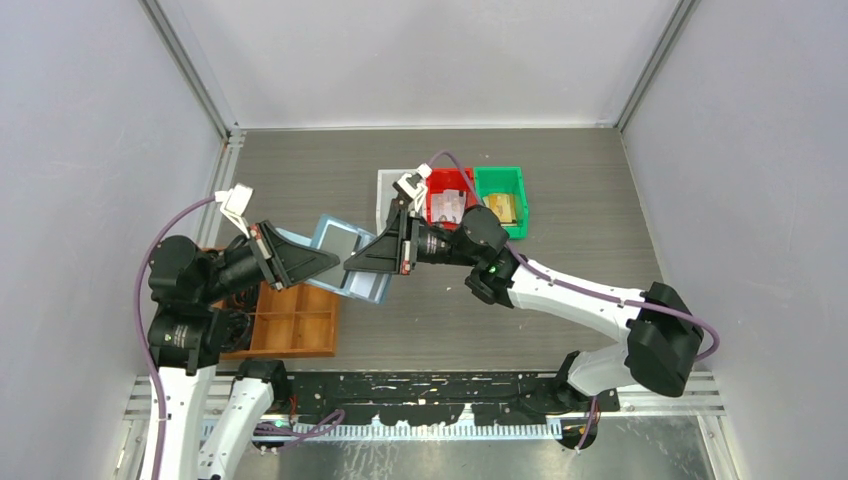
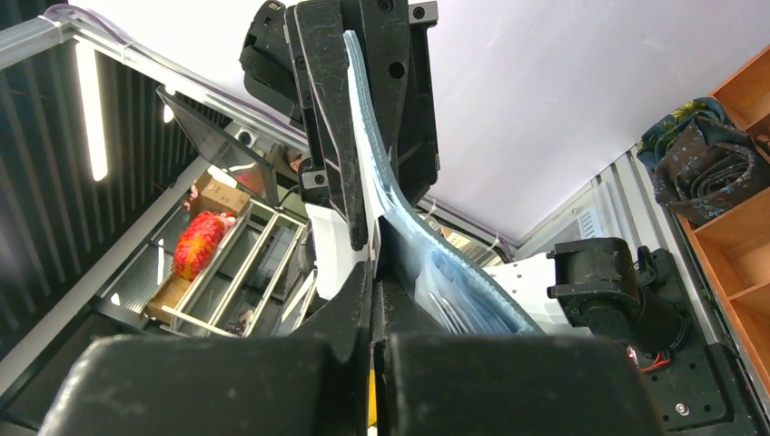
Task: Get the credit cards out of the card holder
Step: Remove the credit card from the card holder.
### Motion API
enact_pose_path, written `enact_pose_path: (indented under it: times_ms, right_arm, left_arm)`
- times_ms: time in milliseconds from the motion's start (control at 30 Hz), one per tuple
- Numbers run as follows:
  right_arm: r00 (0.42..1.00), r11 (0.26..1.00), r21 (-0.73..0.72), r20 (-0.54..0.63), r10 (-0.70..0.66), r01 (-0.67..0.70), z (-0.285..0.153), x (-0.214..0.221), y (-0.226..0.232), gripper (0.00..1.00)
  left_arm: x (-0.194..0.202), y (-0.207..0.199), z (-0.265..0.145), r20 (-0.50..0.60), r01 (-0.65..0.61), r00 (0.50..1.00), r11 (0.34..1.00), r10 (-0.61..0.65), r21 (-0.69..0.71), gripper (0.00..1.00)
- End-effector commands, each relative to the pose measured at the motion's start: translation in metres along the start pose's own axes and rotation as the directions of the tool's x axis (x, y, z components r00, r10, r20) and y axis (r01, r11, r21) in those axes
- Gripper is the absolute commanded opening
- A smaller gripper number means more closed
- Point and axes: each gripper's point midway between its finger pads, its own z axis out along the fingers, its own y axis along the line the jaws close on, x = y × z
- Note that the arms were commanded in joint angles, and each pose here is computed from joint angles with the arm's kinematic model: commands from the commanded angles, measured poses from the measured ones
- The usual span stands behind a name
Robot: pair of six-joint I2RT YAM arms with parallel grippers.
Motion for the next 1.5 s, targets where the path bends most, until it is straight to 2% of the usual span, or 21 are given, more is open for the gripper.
enact_pose_path:
  times_ms: [0,333,567,733,833,1000,1367,1433,1467]
  right_arm:
    - [0.995,0.994,-0.091,0.074,-0.06,0.066,-0.007,-0.008,0.031,0.01]
    - [0.993,0.992,-0.083,0.084,-0.083,0.09,-0.023,0.002,0.029,0.01]
    - [0.994,0.991,-0.092,0.067,-0.088,0.094,-0.018,0.005,0.031,0.01]
    - [0.994,0.992,-0.087,0.057,-0.088,0.093,-0.016,0.007,0.028,0.01]
    - [0.995,0.992,-0.084,0.053,-0.088,0.093,-0.017,0.009,0.027,0.01]
    - [0.994,0.992,-0.076,0.051,-0.093,0.096,-0.022,0.013,0.026,0.01]
    - [0.993,0.991,-0.089,0.069,-0.092,0.098,-0.025,0.017,0.028,0.01]
    - [0.993,0.991,-0.093,0.071,-0.09,0.096,-0.022,0.015,0.03,0.06]
    - [0.994,0.992,-0.092,0.069,-0.081,0.087,-0.021,0.015,0.029,0.15]
  left_arm:
    - [-0.001,-0.03,-0.005,-0.015,-0.074,0.997,0.994,0.075,0.078,0.02]
    - [-0.006,-0.031,-0.004,-0.008,-0.076,0.997,0.994,0.077,0.074,0.04]
    - [-0.006,-0.03,-0.004,-0.003,-0.071,0.997,0.995,0.071,0.066,0.18]
    - [-0.005,-0.031,-0.005,-0.008,-0.068,0.998,0.995,0.069,0.069,0.18]
    - [-0.005,-0.032,-0.005,-0.006,-0.074,0.997,0.995,0.074,0.072,0.16]
    - [-0.006,-0.033,-0.006,0.004,-0.081,0.997,0.994,0.08,0.07,0.04]
    - [-0.006,-0.036,-0.007,0.008,-0.082,0.997,0.994,0.082,0.071,0.03]
    - [-0.006,-0.036,-0.007,0.009,-0.083,0.997,0.994,0.083,0.07,0.01]
    - [-0.006,-0.036,-0.007,0.009,-0.083,0.997,0.994,0.083,0.07,0.0]
